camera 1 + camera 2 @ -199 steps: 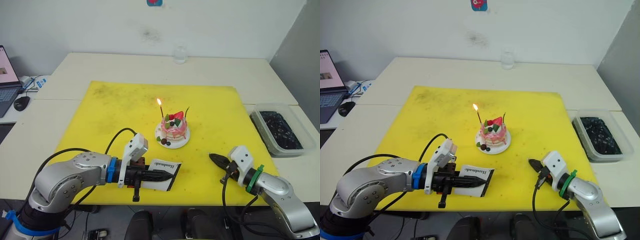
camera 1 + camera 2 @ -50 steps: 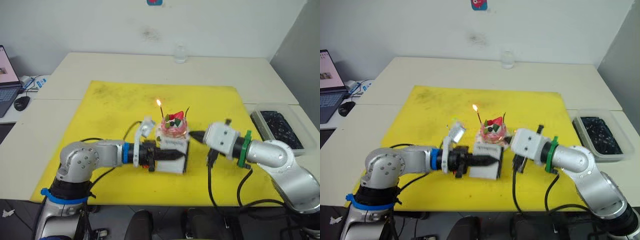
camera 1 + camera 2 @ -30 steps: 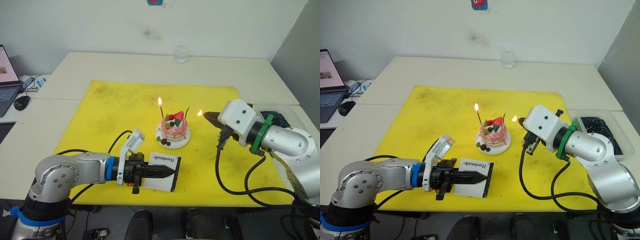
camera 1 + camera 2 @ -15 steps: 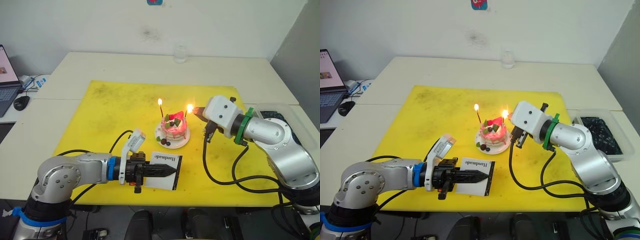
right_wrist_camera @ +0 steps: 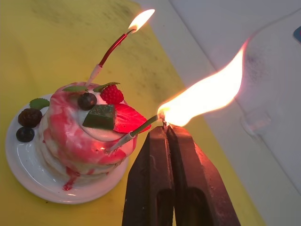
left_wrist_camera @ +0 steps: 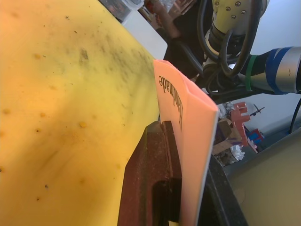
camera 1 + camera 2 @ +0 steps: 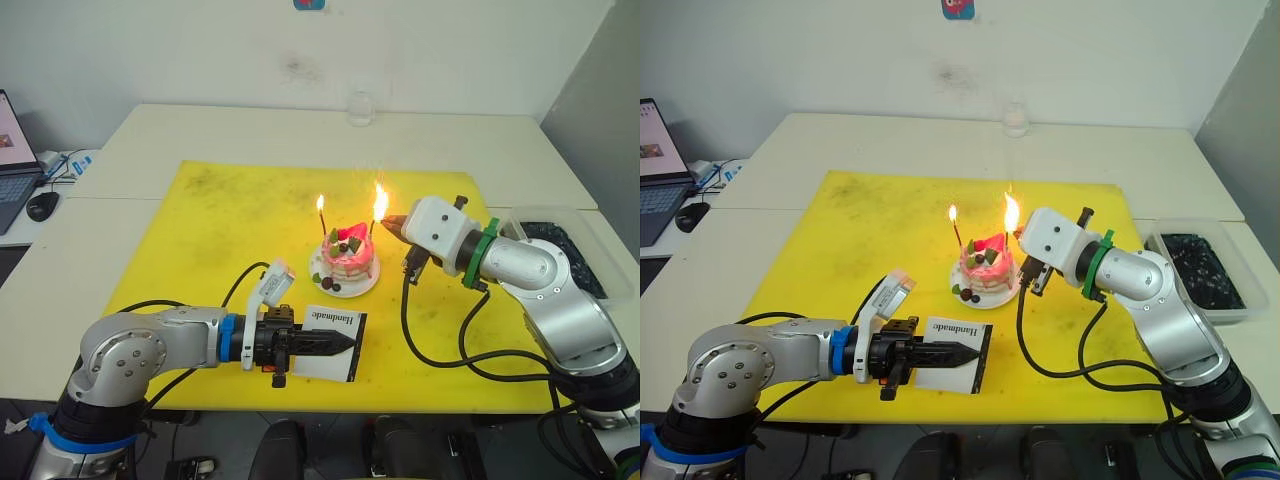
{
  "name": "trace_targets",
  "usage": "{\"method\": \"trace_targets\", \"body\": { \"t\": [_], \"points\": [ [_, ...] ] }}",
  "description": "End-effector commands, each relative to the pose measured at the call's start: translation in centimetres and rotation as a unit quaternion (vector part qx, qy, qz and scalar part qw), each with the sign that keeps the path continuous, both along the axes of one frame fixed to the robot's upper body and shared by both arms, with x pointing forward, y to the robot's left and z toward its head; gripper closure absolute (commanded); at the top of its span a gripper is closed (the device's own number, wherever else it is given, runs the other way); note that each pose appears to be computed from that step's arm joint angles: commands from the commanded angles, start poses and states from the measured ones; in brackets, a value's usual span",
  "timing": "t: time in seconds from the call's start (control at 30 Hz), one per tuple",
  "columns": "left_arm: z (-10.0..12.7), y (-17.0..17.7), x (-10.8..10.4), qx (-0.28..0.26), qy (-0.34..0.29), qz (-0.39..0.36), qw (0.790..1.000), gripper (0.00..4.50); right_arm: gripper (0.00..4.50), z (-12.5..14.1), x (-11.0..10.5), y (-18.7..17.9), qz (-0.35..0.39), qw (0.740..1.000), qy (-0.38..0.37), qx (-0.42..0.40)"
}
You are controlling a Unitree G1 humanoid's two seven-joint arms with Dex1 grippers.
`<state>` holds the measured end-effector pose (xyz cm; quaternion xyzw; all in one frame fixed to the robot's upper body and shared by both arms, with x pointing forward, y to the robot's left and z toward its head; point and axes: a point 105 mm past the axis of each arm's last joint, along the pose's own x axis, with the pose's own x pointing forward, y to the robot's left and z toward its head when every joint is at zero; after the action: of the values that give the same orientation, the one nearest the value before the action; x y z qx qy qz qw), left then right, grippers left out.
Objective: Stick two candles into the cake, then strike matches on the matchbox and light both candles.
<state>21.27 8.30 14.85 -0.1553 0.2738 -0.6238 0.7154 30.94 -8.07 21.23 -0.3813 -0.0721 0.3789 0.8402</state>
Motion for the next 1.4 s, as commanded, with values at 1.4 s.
{"method": "trace_targets", "body": {
  "t": [1.4],
  "points": [
    [0.6, -0.5, 0.7, -0.012, -0.018, -0.002, 1.000, 4.50, 4.48, 0.1, -2.7, -2.0, 0.007, 0.999, 0.033, -0.006]
  ]
}}
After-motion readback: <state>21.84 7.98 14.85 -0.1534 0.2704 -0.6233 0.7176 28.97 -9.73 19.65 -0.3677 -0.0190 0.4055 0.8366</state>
